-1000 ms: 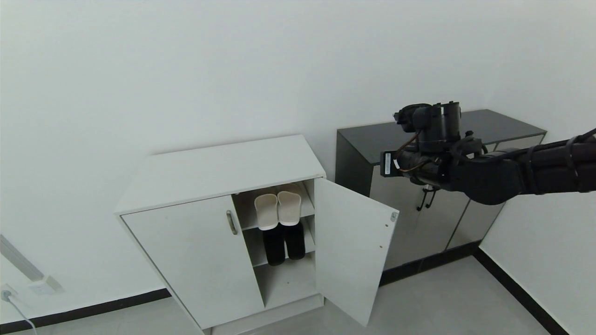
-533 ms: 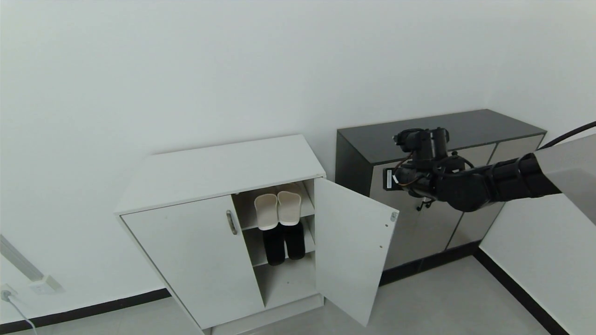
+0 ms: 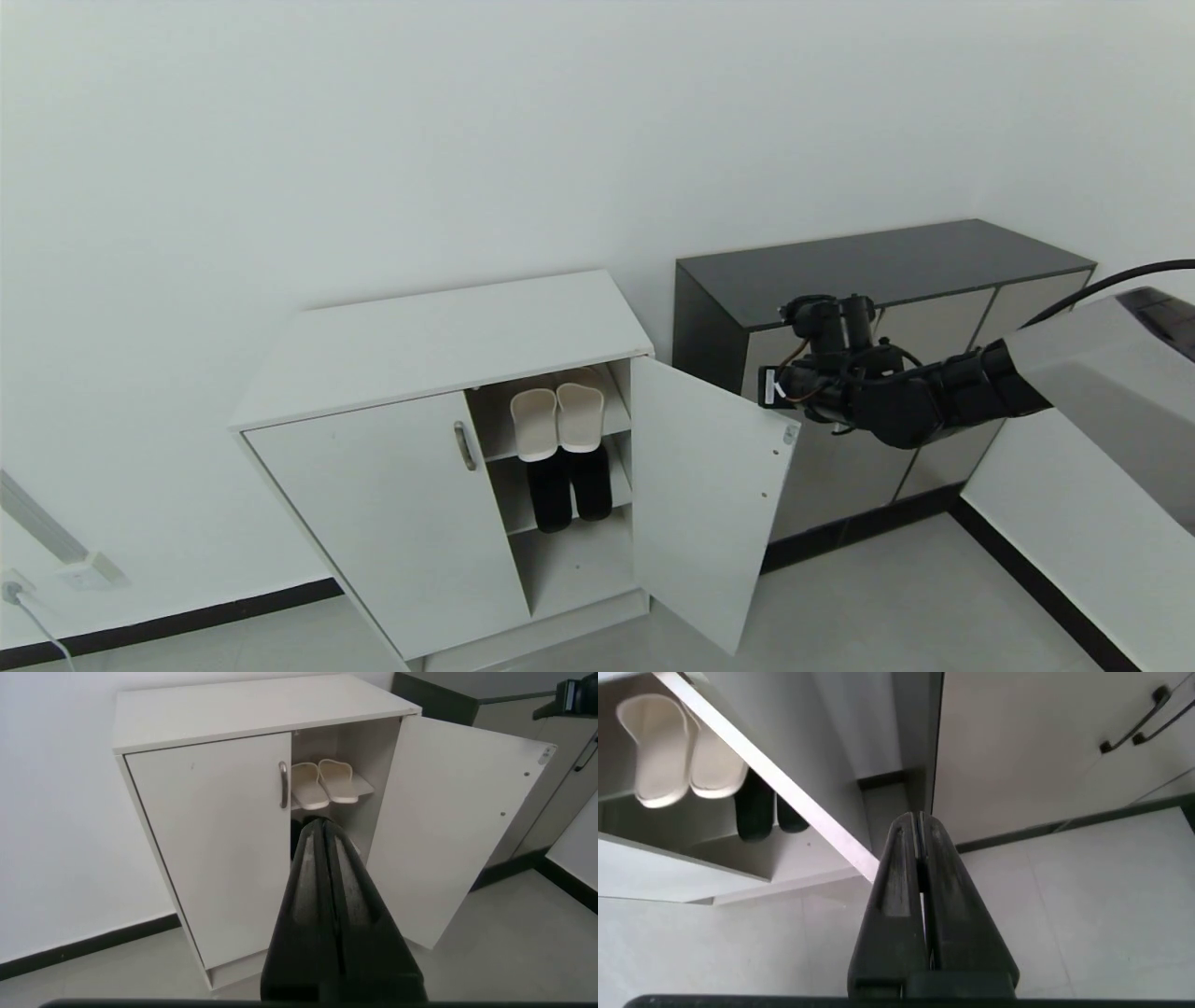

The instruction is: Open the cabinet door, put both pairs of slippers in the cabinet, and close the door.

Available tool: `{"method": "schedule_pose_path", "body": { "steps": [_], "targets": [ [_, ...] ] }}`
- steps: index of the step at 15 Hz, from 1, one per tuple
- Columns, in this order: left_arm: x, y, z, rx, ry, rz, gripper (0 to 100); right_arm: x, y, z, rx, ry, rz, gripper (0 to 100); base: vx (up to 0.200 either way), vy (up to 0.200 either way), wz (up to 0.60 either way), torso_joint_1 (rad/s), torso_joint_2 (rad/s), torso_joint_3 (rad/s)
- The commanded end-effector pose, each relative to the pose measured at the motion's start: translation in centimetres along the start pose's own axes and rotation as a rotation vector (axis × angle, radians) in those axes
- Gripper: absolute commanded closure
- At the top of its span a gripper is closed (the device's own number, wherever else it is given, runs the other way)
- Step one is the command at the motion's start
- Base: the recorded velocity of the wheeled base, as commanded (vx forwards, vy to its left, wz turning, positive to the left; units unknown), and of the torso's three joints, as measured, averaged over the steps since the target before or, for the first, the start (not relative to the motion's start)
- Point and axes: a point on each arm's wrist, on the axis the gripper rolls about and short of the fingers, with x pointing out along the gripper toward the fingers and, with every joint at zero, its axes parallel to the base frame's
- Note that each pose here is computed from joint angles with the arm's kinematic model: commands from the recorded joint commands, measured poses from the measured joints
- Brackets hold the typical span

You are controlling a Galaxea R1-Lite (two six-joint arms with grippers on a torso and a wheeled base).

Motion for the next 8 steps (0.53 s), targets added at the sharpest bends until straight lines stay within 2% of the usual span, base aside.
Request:
{"method": "schedule_pose_path", "body": {
  "steps": [1, 8],
  "targets": [
    [0.01, 0.0, 0.0, -0.001, 0.001, 0.0, 100, 1.03, -0.02, -1.26, -0.005, 0.025, -0.007, 100, 0.0, 0.0, 0.0, 0.0, 0.0, 0.0],
    [0.01, 0.0, 0.0, -0.001, 0.001, -0.002, 100, 1.39, 0.05, -2.02, -0.013, 0.048, -0.009, 100, 0.0, 0.0, 0.0, 0.0, 0.0, 0.0]
  ]
}}
